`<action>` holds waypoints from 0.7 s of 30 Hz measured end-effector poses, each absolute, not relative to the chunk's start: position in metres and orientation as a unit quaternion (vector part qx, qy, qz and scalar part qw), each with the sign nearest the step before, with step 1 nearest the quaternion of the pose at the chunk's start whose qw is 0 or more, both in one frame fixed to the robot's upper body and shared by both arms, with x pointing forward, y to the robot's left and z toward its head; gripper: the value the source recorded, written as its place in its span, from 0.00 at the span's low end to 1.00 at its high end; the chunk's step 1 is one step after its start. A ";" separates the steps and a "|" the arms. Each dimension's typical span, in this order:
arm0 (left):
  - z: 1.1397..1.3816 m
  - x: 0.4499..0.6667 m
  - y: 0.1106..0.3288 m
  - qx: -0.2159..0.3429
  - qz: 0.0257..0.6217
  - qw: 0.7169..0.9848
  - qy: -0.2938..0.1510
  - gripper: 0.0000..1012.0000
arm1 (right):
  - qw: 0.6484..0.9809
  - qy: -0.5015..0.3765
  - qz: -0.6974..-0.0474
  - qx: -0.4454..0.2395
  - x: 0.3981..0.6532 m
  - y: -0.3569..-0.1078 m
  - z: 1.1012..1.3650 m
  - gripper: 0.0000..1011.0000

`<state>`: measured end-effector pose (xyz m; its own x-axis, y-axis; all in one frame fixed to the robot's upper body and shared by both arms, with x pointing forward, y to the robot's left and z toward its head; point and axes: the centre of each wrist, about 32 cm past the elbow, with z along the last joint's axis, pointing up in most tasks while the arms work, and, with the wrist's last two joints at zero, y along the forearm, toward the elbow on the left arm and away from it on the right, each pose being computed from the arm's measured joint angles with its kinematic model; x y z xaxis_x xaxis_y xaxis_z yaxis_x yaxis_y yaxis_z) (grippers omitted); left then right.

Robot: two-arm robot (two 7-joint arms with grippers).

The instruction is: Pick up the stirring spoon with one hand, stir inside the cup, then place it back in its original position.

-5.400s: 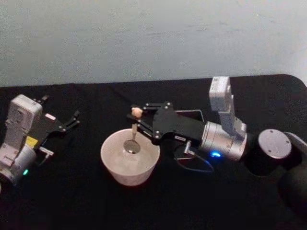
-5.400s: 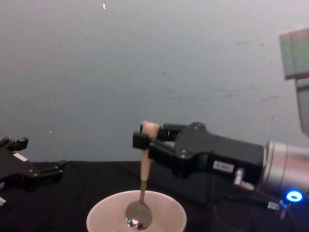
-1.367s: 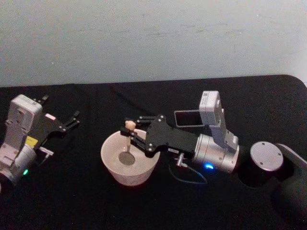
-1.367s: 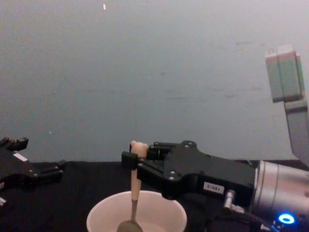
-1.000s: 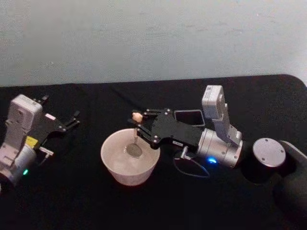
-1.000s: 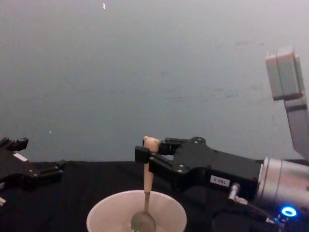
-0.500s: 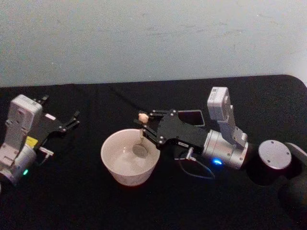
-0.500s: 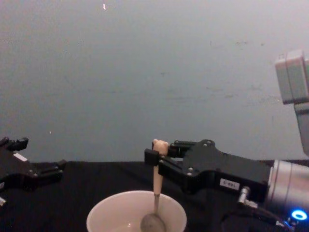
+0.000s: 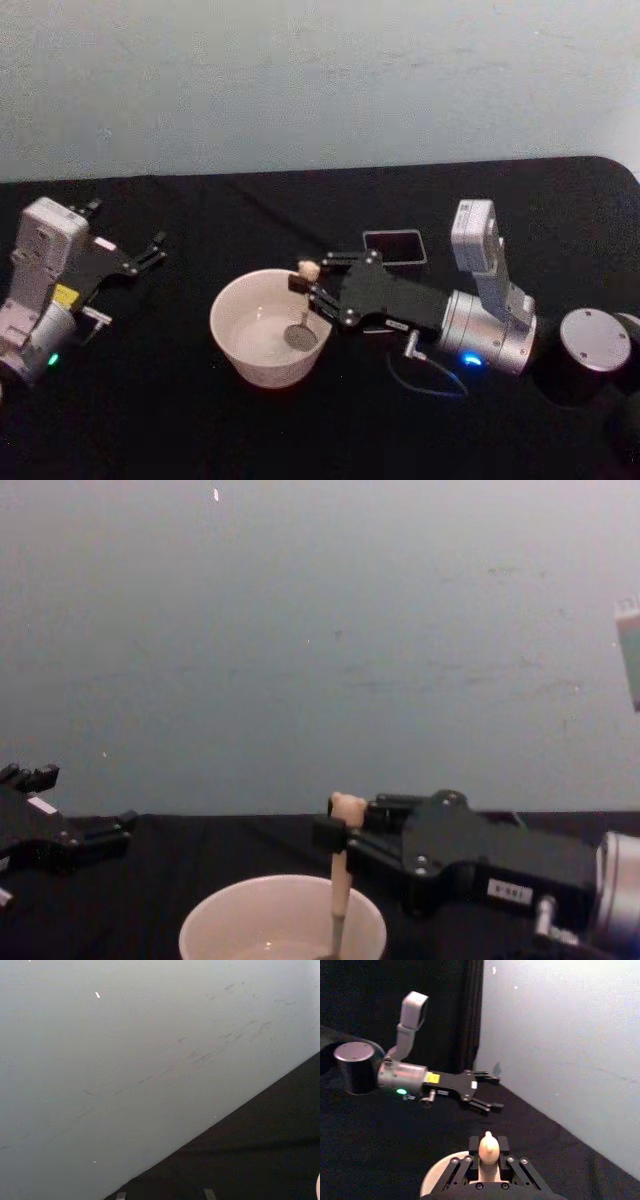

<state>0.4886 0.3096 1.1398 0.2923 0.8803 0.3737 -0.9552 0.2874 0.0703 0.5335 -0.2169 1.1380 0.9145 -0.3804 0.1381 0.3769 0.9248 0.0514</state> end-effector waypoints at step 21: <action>1.140 0.489 0.310 0.141 0.580 0.791 -0.132 0.99 | 0.985 -0.068 -0.157 0.032 0.541 -0.180 1.139 0.21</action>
